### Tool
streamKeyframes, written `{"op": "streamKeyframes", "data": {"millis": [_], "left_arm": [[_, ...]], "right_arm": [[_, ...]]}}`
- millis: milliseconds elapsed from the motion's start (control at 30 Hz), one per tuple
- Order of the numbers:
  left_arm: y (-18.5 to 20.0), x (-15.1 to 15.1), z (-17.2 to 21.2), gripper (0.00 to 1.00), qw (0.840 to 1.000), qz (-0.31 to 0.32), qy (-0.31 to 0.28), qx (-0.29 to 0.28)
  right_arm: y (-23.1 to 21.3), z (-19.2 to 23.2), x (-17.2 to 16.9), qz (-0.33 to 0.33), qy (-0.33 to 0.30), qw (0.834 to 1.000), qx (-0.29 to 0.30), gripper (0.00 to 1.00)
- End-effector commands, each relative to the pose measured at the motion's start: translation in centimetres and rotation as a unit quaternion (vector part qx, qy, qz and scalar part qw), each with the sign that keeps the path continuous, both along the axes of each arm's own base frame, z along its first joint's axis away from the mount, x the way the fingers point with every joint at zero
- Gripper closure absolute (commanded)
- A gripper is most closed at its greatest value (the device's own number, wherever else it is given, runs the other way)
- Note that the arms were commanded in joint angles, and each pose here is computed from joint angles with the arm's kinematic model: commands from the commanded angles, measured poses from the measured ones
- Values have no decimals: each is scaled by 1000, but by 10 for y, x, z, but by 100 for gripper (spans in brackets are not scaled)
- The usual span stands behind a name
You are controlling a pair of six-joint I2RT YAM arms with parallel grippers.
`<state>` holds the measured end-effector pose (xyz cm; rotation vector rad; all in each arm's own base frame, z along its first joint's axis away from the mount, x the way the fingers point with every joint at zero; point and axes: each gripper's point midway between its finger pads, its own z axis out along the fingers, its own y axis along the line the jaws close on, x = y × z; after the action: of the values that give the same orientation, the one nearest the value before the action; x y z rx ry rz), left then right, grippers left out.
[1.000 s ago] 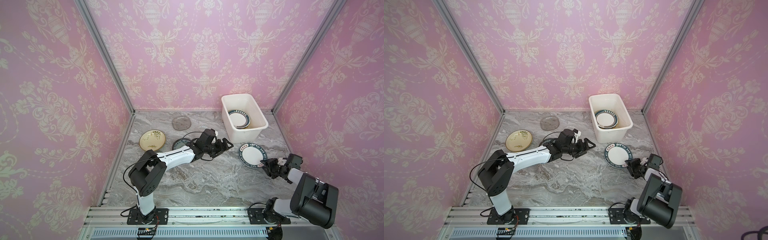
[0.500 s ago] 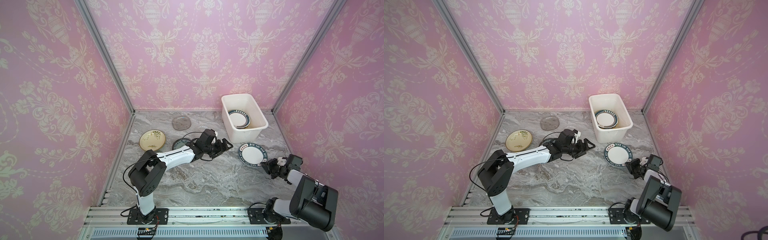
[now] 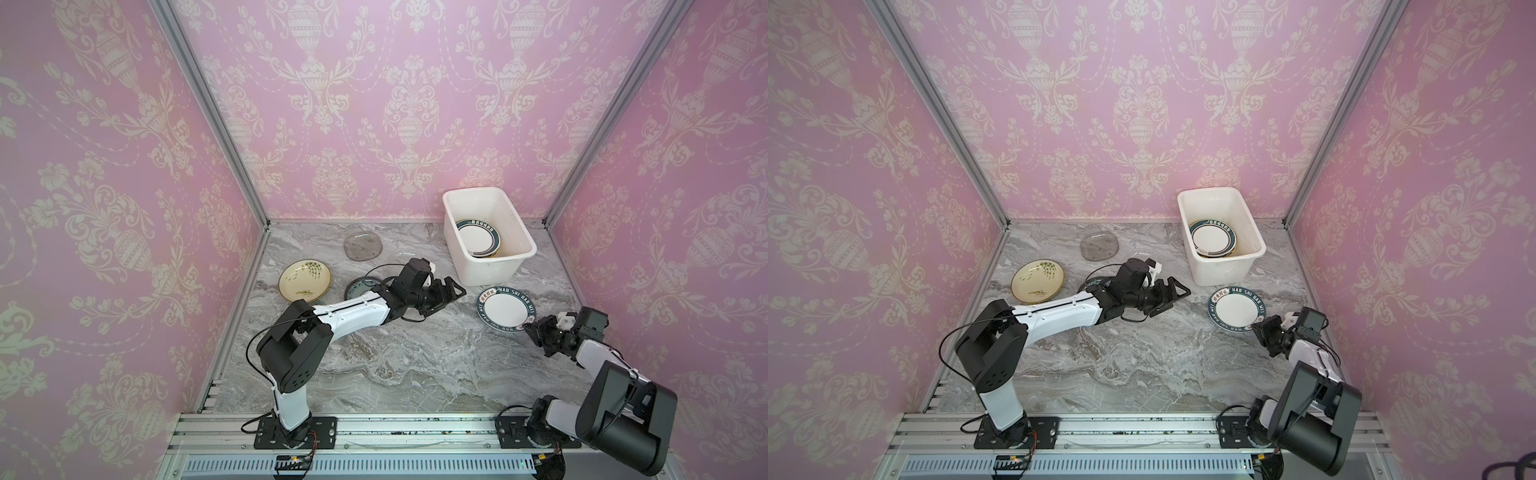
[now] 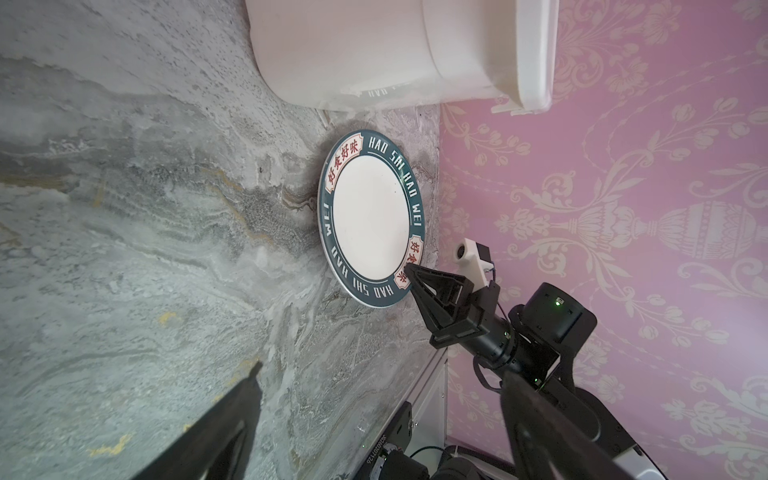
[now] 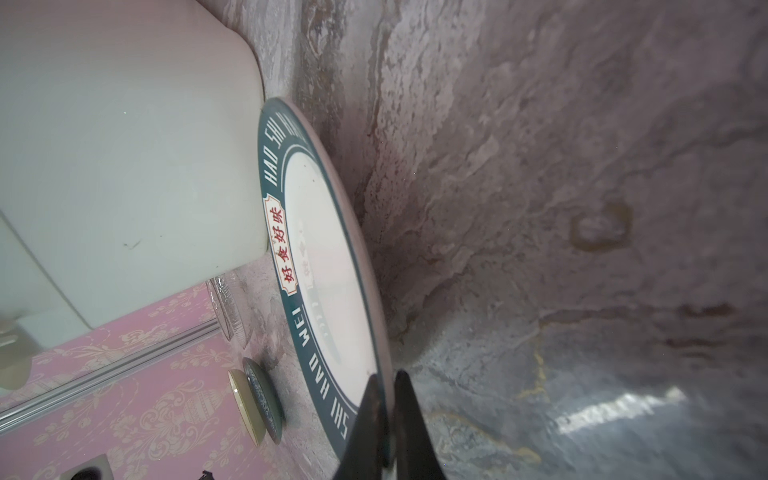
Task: Place the plates into the plastic bin on the countertop
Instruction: 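Grip the HAO SHI HAO WEI plate edge with right gripper while left approaches, then tilt the green-rimmed plate up with the right gripper while the left pushes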
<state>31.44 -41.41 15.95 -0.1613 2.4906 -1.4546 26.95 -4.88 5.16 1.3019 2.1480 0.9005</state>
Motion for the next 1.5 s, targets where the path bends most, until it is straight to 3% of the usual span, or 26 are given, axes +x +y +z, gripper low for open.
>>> {"op": "streamKeyframes", "data": {"millis": [0,667,833,1100,1467], "left_arm": [[-1,6,5,9,1000,3,-18,-14],[12,4,-75,23,996,26,69,47],[5,8,-69,34,997,25,67,25],[0,12,-59,71,997,35,63,-8],[-2,11,-53,96,997,36,72,-20]], "right_arm": [[8,9,-2,3,0,1000,26,100],[102,57,-10,101,-46,991,77,100],[115,59,-12,121,-43,988,87,100],[120,62,-12,119,-49,986,103,100],[120,64,-10,118,-54,987,97,100]]}}
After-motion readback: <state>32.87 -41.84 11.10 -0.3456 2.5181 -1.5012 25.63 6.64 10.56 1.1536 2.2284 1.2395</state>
